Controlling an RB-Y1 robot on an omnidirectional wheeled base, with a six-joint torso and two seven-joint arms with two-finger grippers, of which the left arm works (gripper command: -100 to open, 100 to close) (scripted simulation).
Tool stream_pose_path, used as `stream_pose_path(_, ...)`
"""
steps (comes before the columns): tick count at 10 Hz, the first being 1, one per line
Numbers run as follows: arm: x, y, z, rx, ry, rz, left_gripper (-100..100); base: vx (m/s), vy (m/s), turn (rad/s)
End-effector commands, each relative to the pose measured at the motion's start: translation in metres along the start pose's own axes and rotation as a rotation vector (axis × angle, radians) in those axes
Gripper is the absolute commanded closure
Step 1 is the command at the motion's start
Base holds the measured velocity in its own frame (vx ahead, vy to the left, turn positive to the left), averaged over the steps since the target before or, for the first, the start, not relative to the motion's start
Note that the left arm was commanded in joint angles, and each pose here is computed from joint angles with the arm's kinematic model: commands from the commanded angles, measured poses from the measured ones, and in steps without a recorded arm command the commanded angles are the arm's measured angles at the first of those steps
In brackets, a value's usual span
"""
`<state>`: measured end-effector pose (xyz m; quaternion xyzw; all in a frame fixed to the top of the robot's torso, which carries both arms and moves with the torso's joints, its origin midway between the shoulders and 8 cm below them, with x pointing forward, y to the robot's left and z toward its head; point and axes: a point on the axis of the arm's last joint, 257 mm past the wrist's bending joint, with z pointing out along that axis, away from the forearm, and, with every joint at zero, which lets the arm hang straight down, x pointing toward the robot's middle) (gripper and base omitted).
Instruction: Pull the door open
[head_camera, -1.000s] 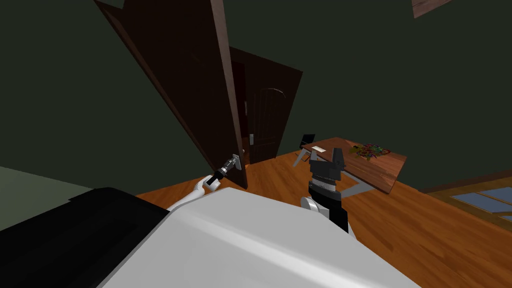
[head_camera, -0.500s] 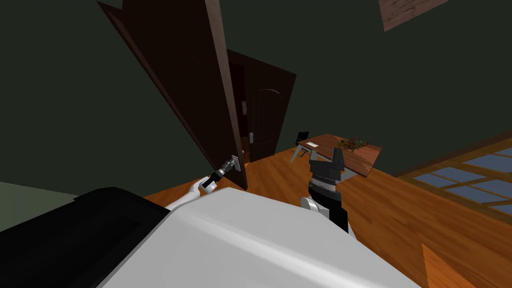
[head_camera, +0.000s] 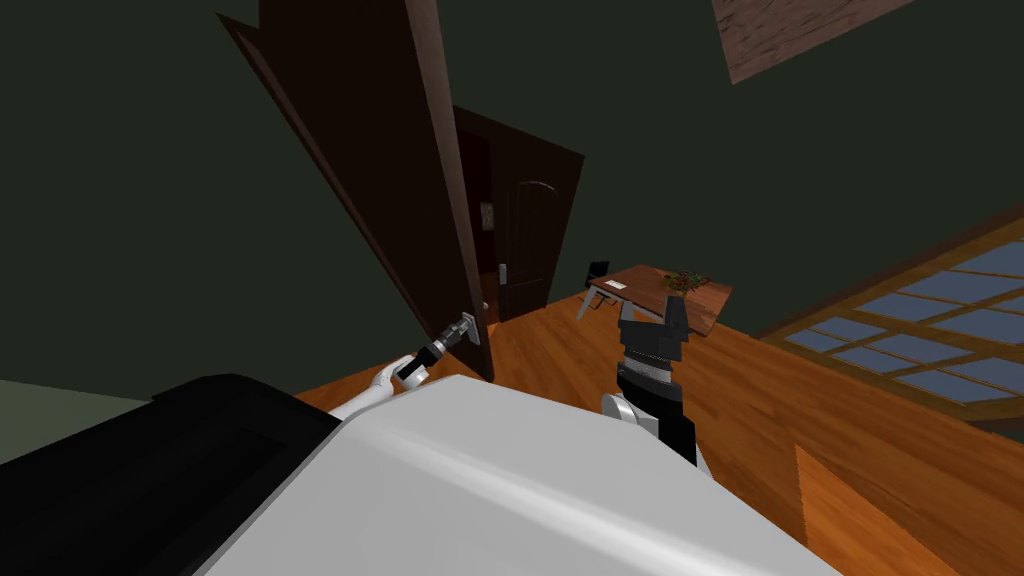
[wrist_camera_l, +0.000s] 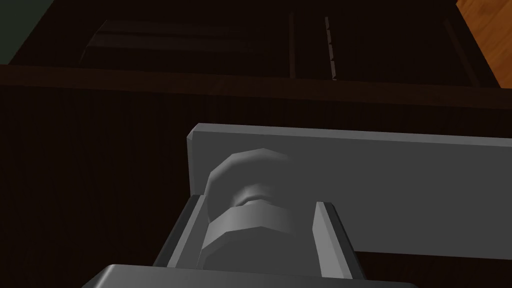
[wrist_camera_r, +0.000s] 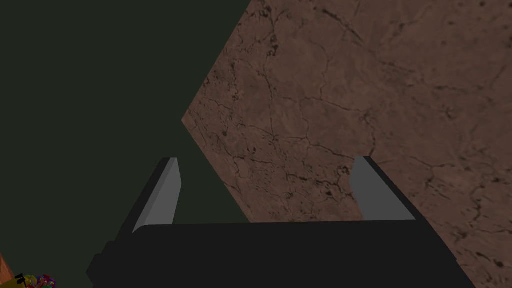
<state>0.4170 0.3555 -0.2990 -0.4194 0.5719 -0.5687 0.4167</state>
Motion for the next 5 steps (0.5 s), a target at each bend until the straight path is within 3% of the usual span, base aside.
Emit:
stream_pose_path(1,0.001,0.0,-0.0052,0.001,0.015,0.0,100,-0.173,0.101,-0.163)
stream_pose_path(5,0.001,-0.001,-0.0168,0.004,0.046,0.001,100,-0.181,0.131,-0.134)
